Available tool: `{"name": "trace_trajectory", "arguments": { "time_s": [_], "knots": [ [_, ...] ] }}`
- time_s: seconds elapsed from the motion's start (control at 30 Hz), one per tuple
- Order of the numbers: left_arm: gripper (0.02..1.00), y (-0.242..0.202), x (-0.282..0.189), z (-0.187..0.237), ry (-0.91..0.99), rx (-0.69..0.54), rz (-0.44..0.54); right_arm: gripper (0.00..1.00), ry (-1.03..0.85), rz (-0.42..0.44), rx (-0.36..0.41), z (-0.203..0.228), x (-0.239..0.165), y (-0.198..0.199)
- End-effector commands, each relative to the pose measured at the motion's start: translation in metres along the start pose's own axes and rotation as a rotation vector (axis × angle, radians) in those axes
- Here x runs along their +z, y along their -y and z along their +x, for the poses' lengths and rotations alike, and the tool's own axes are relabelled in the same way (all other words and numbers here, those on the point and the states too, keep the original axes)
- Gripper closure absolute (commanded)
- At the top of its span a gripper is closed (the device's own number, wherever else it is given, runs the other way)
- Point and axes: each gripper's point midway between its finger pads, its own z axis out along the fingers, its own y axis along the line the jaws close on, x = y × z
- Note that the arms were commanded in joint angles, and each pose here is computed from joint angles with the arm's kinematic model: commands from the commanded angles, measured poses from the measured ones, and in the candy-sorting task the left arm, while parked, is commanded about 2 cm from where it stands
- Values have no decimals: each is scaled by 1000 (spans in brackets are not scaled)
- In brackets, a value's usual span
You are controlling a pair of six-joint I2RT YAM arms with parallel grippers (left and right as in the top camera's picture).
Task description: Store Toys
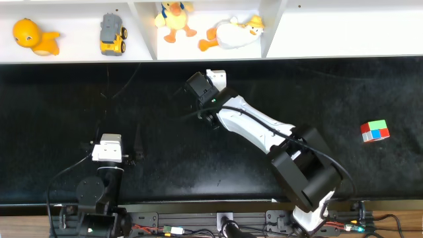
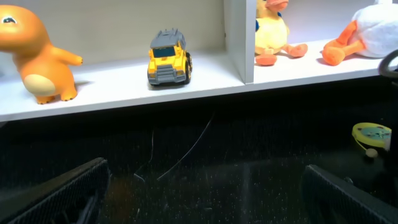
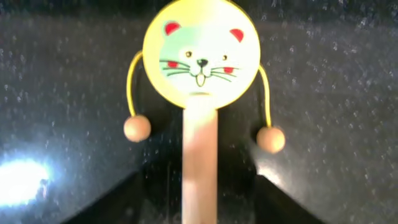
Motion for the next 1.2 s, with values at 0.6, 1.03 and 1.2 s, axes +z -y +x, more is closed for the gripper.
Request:
{"name": "trace_trajectory", "arguments": {
  "time_s": [0.6,1.03,1.2],
  "knots": [
    [20,1,-1,-2,8,11,6,956,37,-12,-20,3,-23,15],
    [20,1,-1,-2,8,11,6,956,132,48,228,43,-119,159],
    [20,1,-1,-2,8,11,6,958,133,113,219,41,-130,206]
  ]
}}
